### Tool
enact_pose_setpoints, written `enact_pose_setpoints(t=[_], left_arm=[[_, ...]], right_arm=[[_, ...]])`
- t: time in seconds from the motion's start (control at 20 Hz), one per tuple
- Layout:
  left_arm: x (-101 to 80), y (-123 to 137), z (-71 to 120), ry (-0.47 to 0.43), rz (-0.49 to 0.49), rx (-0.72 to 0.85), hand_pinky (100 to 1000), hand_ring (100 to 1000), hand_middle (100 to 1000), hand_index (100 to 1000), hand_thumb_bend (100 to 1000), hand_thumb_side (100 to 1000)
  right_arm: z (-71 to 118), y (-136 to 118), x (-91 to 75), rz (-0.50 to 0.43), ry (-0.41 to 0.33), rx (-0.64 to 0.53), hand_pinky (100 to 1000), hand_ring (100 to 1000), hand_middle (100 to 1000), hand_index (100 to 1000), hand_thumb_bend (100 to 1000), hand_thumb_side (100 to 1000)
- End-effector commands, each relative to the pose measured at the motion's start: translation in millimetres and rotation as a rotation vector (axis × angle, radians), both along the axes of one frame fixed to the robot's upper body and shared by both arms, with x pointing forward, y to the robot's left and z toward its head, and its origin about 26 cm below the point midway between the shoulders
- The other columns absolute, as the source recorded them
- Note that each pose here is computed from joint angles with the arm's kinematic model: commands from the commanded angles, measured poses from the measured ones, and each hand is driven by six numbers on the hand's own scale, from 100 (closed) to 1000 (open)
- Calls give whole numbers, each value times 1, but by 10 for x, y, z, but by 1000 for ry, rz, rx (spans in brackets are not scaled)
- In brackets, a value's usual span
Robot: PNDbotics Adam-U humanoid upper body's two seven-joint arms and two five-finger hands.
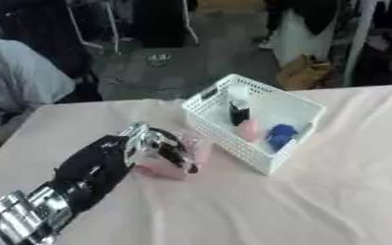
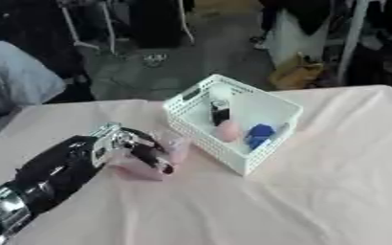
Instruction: Pick up objects on the table and place them in the box.
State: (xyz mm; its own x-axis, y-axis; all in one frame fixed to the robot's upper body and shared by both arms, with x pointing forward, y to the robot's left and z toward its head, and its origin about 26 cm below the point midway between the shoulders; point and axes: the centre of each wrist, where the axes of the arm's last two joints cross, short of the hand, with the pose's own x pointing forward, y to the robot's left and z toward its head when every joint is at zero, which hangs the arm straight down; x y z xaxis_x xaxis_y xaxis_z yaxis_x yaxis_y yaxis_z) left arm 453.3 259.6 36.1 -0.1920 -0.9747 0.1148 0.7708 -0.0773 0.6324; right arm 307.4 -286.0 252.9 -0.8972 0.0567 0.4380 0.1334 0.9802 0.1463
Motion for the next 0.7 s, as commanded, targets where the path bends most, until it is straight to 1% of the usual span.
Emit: enact_pose_setpoints(t=[0.05, 0.1, 0.15, 0.2, 0.25, 0.3, 0.35, 0.4, 0.45, 0.5, 0.55, 0.6, 0.65, 0.7], left_arm=[[-221, 193, -490, 93, 31, 60, 801, 833, 909, 1000, 580, 749], [-236, 202, -518, 78, 23, 65, 801, 833, 909, 1000, 580, 749], [-252, 212, -547, 65, 16, 68, 670, 750, 846, 983, 577, 725], [-266, 223, -574, 56, 14, 68, 670, 750, 846, 983, 577, 725], [-277, 231, -597, 49, 11, 68, 315, 570, 731, 883, 546, 681], [-287, 234, -617, 41, 7, 67, 315, 570, 731, 883, 546, 681], [-295, 238, -633, 36, 4, 66, 115, 444, 606, 804, 509, 625], [-297, 237, -639, 23, 1, 61, 100, 347, 538, 731, 493, 575], [-301, 236, -646, 11, -4, 57, 100, 277, 498, 680, 497, 538], [-305, 231, -652, -1, -11, 53, 100, 277, 498, 680, 497, 538], [-309, 229, -659, -10, -18, 51, 100, 249, 476, 658, 498, 525], [-313, 227, -664, -18, -26, 51, 100, 249, 476, 658, 498, 525], [-315, 218, -669, -25, -34, 50, 100, 104, 327, 518, 458, 416], [-314, 171, -666, -46, -56, 44, 100, 100, 286, 488, 426, 400]], right_arm=[[93, 1, -27, 1, -32, -2, 825, 885, 747, 730, 100, 703], [93, 0, -27, 0, -32, -2, 825, 885, 747, 730, 100, 703], [92, 0, -27, 0, -31, -1, 825, 885, 747, 729, 100, 699], [92, -1, -27, -1, -31, -1, 825, 885, 747, 729, 100, 699], [92, -2, -27, -1, -30, 0, 825, 885, 747, 729, 100, 700], [91, -3, -28, -2, -30, 1, 825, 885, 747, 729, 100, 700], [91, -4, -28, -3, -30, 1, 825, 885, 747, 729, 100, 699], [90, -5, -28, -4, -29, 2, 825, 885, 747, 729, 100, 698], [90, -6, -28, -4, -29, 2, 825, 885, 747, 729, 100, 699], [91, -6, -28, -5, -30, 3, 825, 885, 747, 729, 100, 699], [92, -6, -28, -5, -30, 4, 825, 885, 747, 729, 100, 699], [93, -7, -28, -6, -31, 4, 825, 885, 747, 729, 100, 699], [93, -6, -28, -6, -31, 5, 826, 886, 747, 729, 100, 695], [93, -4, -28, -5, -30, 5, 826, 886, 747, 729, 100, 698]])
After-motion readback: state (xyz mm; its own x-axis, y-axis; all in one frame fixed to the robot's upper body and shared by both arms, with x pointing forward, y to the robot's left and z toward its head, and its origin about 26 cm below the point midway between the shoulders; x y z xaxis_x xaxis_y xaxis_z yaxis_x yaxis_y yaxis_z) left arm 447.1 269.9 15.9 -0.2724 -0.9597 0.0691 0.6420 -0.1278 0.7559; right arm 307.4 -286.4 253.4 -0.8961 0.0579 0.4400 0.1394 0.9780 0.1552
